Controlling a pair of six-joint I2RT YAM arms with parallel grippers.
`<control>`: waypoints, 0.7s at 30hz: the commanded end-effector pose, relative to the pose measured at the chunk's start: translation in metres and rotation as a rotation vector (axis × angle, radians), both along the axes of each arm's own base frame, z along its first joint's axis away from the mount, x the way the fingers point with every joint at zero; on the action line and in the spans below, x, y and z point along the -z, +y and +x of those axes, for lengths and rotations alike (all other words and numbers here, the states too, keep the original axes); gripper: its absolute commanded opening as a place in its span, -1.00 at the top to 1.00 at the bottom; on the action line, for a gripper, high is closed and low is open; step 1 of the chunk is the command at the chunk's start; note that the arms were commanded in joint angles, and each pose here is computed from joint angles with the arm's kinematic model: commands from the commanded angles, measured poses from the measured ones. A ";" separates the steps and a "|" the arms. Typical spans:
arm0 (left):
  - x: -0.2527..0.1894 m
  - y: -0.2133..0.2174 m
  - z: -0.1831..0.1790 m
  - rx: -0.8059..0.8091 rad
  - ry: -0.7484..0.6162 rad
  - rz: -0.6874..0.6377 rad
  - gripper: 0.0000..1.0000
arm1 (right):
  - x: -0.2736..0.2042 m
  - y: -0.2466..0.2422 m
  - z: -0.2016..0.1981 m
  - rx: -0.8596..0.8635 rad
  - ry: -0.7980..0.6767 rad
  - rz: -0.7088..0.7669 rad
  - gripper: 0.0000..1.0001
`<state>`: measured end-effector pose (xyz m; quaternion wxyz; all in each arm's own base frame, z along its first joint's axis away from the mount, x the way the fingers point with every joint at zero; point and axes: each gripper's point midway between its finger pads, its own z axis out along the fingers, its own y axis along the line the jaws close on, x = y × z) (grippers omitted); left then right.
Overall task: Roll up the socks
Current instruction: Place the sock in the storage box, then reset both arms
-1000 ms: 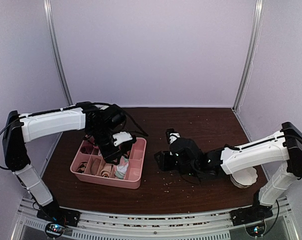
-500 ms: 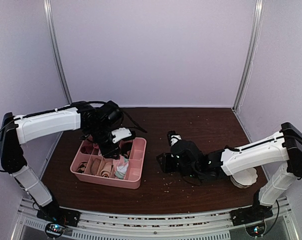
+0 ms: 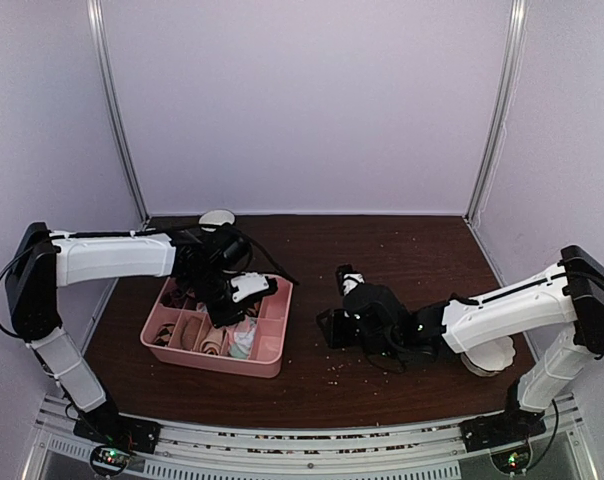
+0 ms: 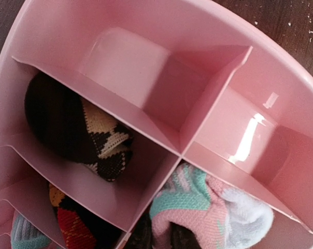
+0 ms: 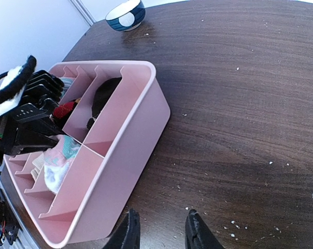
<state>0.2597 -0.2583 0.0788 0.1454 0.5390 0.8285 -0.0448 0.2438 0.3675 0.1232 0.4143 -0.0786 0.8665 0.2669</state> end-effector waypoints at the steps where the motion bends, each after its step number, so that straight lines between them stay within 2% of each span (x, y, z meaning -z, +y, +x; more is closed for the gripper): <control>1: 0.020 0.015 -0.010 0.030 0.043 0.079 0.69 | -0.005 -0.004 0.004 0.018 -0.007 0.021 0.36; 4: -0.010 0.015 0.002 0.011 -0.024 0.077 0.49 | -0.012 -0.007 0.006 0.019 -0.021 0.017 0.20; 6: -0.042 0.018 0.014 -0.017 -0.104 0.075 0.32 | -0.019 -0.012 0.007 0.025 -0.035 0.011 -0.03; 7: -0.059 0.021 0.020 -0.033 -0.149 0.075 0.27 | -0.023 -0.015 0.008 0.027 -0.042 0.007 -0.20; 9: -0.093 0.033 0.029 -0.071 -0.245 0.079 0.21 | -0.031 -0.024 0.010 0.038 -0.054 0.001 -0.95; 10: -0.107 0.040 0.031 -0.083 -0.274 0.068 0.10 | -0.034 -0.030 0.011 0.047 -0.058 -0.004 -1.00; 11: -0.121 0.050 0.034 -0.098 -0.307 0.059 -0.64 | -0.038 -0.037 0.012 0.058 -0.064 -0.005 -1.00; 12: -0.133 0.062 0.037 -0.126 -0.344 0.057 -0.92 | -0.041 -0.044 0.014 0.071 -0.069 -0.007 -1.00; 15: -0.163 0.112 0.052 -0.252 -0.469 0.046 -0.96 | -0.051 -0.072 0.015 0.111 -0.092 -0.031 -0.99; 17: -0.180 0.153 0.061 -0.369 -0.524 -0.008 -0.96 | -0.059 -0.097 0.017 0.155 -0.112 -0.067 -1.00; 21: -0.177 0.229 0.079 -0.613 -0.574 -0.116 -0.96 | -0.071 -0.165 0.019 0.307 -0.161 -0.155 -1.00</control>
